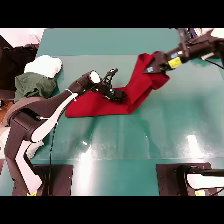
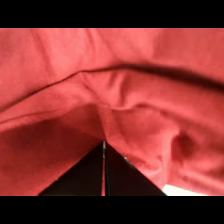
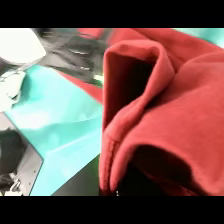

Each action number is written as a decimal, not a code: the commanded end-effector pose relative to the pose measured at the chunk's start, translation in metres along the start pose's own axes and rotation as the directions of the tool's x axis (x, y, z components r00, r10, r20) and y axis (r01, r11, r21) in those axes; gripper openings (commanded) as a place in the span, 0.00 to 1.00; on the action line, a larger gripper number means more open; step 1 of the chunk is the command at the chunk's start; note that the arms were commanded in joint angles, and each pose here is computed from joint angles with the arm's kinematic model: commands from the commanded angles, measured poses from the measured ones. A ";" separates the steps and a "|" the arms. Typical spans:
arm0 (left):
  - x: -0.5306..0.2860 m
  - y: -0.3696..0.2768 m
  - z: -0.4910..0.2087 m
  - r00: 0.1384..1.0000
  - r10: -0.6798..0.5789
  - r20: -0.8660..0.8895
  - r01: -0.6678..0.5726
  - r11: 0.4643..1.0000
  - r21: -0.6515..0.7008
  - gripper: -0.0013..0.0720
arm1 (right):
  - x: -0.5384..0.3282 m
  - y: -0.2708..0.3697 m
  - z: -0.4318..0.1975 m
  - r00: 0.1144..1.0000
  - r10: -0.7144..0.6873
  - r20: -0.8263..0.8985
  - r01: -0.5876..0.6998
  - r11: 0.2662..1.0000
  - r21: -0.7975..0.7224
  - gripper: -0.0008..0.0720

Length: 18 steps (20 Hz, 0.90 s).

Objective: Fold the shirts.

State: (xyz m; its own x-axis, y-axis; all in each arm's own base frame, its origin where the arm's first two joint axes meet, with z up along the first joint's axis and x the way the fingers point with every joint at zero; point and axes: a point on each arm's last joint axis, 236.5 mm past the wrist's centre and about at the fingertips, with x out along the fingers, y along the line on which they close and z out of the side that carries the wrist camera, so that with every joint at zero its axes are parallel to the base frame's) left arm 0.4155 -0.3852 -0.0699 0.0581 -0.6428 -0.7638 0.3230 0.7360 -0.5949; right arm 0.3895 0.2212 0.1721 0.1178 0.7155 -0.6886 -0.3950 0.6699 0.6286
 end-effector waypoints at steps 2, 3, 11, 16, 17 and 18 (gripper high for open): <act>-0.001 -0.003 0.005 1.000 0.005 0.006 -0.005 1.000 0.021 0.05 | 0.026 0.043 0.012 0.999 0.038 -0.037 -0.042 0.994 -0.099 0.03; -0.004 -0.004 0.007 1.000 0.010 0.001 -0.010 0.999 0.036 0.05 | 0.029 0.049 0.013 0.998 0.043 -0.043 -0.048 0.992 -0.116 0.03; -0.096 0.017 0.048 0.991 0.063 0.118 -0.069 0.996 0.049 0.05 | 0.052 0.062 0.011 0.996 0.057 -0.070 -0.067 0.987 -0.143 0.03; -0.218 0.074 0.062 0.951 0.217 0.221 -0.227 0.974 0.017 0.05 | 0.078 0.075 0.018 0.996 0.079 -0.040 -0.084 0.981 -0.176 0.03; -0.241 0.079 0.061 0.942 0.232 0.241 -0.244 0.970 0.021 0.05 | 0.090 0.079 0.016 0.995 0.084 -0.054 -0.093 0.978 -0.185 0.03; -0.263 0.083 0.059 0.933 0.247 0.262 -0.260 0.966 0.013 0.05 | 0.102 0.080 0.014 0.994 0.089 -0.068 -0.100 0.977 -0.187 0.03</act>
State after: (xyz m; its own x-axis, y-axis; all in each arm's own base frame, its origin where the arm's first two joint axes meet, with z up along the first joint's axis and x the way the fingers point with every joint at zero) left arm 0.4850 -0.2242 0.0635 0.3228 -0.5342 -0.7813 0.3279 0.8375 -0.4371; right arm 0.3823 0.3297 0.1680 0.0284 0.7500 -0.6608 -0.5511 0.5633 0.6156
